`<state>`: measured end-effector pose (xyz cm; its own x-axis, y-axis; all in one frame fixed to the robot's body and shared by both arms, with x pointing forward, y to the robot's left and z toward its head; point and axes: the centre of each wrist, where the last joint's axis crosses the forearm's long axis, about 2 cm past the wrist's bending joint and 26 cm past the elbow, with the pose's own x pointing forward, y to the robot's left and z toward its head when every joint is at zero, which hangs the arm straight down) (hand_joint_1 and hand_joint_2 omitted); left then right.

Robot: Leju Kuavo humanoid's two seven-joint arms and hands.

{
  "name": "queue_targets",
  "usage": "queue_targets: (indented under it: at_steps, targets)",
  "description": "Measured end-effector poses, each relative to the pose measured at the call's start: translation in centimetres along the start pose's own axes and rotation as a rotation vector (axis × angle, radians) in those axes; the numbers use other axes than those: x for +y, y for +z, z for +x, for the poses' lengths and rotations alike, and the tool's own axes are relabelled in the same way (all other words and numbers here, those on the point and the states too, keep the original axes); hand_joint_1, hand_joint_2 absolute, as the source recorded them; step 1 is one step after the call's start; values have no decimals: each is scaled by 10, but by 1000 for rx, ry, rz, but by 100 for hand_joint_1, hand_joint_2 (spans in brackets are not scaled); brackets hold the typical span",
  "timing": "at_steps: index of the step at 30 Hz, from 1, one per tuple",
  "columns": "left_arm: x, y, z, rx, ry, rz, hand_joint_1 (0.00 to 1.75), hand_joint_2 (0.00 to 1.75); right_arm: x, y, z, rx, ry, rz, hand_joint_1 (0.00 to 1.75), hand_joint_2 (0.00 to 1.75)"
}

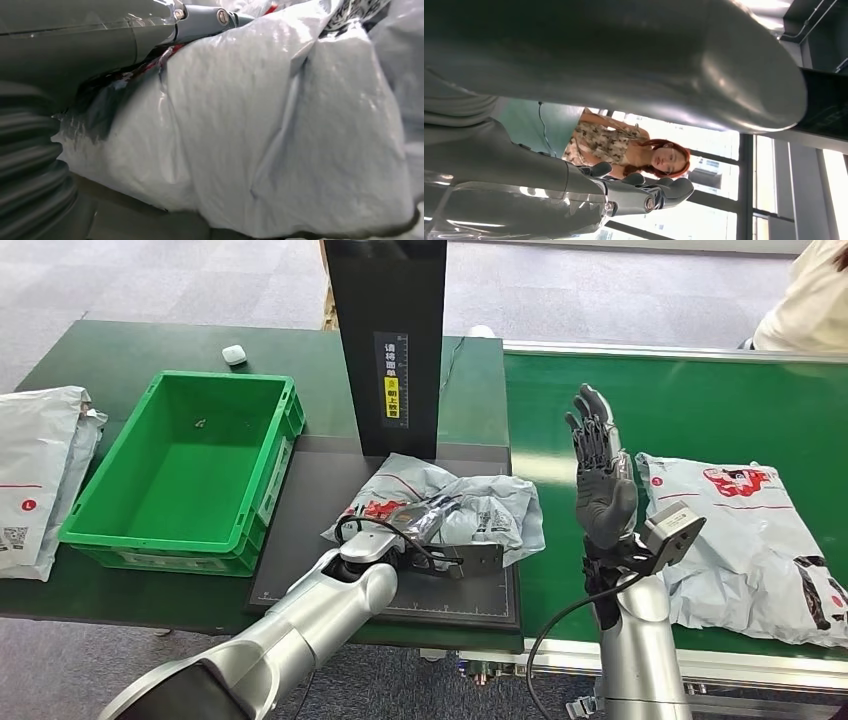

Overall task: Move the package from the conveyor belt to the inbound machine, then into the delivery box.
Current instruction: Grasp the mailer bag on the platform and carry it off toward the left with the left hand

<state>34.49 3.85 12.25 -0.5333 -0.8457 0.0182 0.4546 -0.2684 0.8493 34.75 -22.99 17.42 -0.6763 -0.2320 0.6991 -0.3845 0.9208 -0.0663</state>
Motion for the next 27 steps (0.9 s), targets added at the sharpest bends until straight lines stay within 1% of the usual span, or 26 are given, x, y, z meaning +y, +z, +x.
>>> queue_targets:
  at_steps: [8,16,18,23,27]
  targets:
    - [4,0,-2,-13,32,82,175,175,-3,0,0,4,9,-4,0,0]
    - [2,0,-4,-102,91,217,175,175,-6,7,3,5,19,-18,0,0]
    - [1,1,-5,-140,108,294,175,175,-7,9,5,0,20,-21,0,0]
    - [3,4,-15,-230,137,553,175,175,-10,17,11,-5,26,-36,0,0]
    - [5,7,-27,-228,169,619,175,175,-13,22,14,-8,34,-47,0,0]
